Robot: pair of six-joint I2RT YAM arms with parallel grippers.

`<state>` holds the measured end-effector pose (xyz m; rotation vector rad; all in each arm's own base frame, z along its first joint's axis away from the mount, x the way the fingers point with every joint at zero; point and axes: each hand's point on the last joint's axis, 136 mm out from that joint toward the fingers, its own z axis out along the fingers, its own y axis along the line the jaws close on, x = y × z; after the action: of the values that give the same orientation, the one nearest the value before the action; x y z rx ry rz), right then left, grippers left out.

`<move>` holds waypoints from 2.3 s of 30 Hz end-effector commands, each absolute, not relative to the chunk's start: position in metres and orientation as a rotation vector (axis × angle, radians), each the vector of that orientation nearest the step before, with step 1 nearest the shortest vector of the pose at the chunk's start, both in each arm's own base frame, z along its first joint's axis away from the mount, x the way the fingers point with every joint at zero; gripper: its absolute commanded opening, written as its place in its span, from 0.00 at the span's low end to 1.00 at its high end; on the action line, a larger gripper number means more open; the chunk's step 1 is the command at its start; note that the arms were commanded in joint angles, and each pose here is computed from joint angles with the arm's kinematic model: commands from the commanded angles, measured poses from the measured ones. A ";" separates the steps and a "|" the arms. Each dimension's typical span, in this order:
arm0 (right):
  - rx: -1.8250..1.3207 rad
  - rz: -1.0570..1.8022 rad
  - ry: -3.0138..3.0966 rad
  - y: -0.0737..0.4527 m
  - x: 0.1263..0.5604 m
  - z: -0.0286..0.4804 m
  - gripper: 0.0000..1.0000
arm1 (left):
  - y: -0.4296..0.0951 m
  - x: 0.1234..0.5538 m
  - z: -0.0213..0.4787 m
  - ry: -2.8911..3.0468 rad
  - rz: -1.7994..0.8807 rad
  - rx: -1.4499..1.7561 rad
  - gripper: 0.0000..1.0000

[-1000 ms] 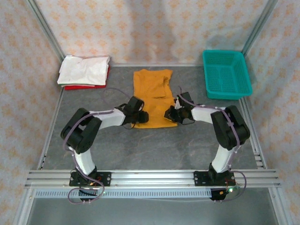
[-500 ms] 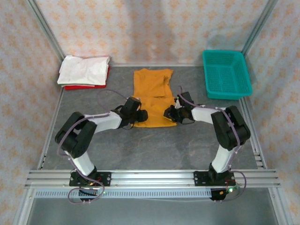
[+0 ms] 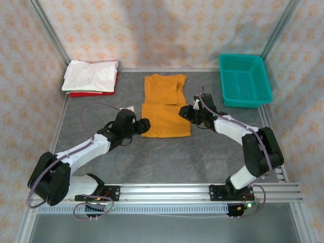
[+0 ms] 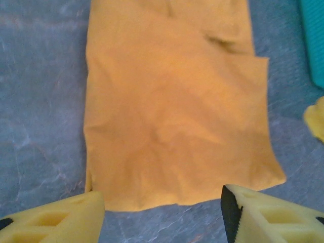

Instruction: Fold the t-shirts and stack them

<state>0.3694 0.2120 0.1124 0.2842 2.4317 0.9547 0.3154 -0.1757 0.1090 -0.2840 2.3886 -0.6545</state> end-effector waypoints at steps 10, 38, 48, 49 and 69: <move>0.339 0.875 2.310 0.191 0.371 0.118 0.40 | -0.199 0.313 0.050 2.586 -0.729 -0.361 0.54; 0.348 0.820 2.351 0.177 0.349 0.112 0.43 | -0.190 0.332 0.028 2.675 -0.546 -0.331 0.44; 0.388 0.727 2.668 0.164 0.290 0.057 0.52 | -0.183 0.328 0.020 2.694 -0.472 -0.311 0.15; 0.377 0.738 2.687 0.168 0.287 0.054 0.52 | -0.183 0.328 0.020 2.694 -0.473 -0.310 0.14; 0.415 0.683 2.649 0.194 0.317 0.049 0.50 | -0.177 0.323 0.019 2.690 -0.453 -0.319 0.07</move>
<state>0.2837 0.1915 0.0303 0.3920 2.7781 0.7093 0.3250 -0.1787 0.0205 -0.3387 2.6971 -0.4635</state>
